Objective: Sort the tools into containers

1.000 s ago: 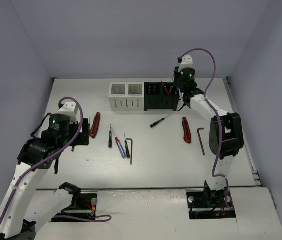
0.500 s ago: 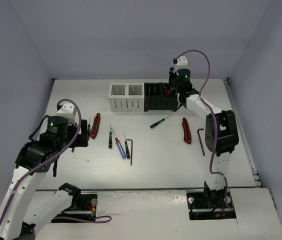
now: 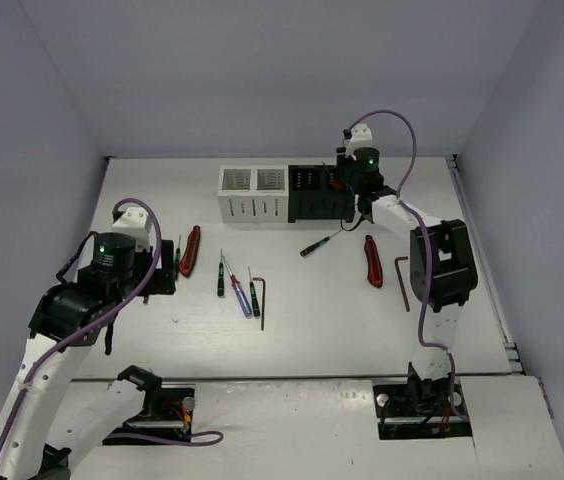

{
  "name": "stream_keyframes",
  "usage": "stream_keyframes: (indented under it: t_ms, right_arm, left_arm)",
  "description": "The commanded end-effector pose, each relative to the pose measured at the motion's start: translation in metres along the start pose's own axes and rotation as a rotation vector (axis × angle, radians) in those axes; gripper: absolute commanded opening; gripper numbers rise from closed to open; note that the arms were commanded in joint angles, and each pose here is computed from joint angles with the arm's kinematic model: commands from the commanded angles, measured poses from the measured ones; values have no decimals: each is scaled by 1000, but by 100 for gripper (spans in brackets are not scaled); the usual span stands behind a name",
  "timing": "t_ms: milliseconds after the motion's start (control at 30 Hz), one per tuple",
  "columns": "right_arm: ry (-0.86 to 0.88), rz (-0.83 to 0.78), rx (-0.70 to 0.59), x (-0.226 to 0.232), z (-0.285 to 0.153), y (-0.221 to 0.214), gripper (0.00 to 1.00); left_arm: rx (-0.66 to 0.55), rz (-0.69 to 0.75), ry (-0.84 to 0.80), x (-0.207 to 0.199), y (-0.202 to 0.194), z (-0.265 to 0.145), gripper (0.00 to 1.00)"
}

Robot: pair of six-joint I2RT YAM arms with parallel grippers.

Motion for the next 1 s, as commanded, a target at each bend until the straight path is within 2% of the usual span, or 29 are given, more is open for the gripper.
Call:
stream_keyframes:
  t_ms: [0, 133, 333, 533, 633, 833, 967]
  right_arm:
    - [24, 8, -202, 4, -26, 66, 41]
    - [37, 17, -232, 5, -42, 82, 53]
    - [8, 33, -255, 0, -81, 111, 60]
    - [24, 59, -210, 2, -135, 129, 62]
    - [98, 83, -126, 29, -168, 118, 63]
    - [217, 129, 86, 86, -211, 57, 61]
    - [199, 225, 151, 86, -231, 21, 61]
  left_arm:
    - [-33, 16, 6, 1, 8, -1, 82]
    - [-44, 17, 5, 2, 9, -4, 82]
    - [-60, 9, 1, 2, 10, -8, 82]
    - [-54, -24, -37, -3, 12, -8, 82]
    - [-50, -50, -68, -8, 12, -8, 82]
    - [-4, -138, -117, -20, 13, 0, 82]
    - [97, -276, -164, -38, 16, 16, 82]
Point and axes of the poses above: each gripper's point midway between its finger pads, its own z axis out along the fingers, its own x axis along the line the jaws close on, y = z × x, the point moved 7 cm from there along -z, back along the fingers, and after that the axes turned 7 degrees about z, right-handed, at the moved point
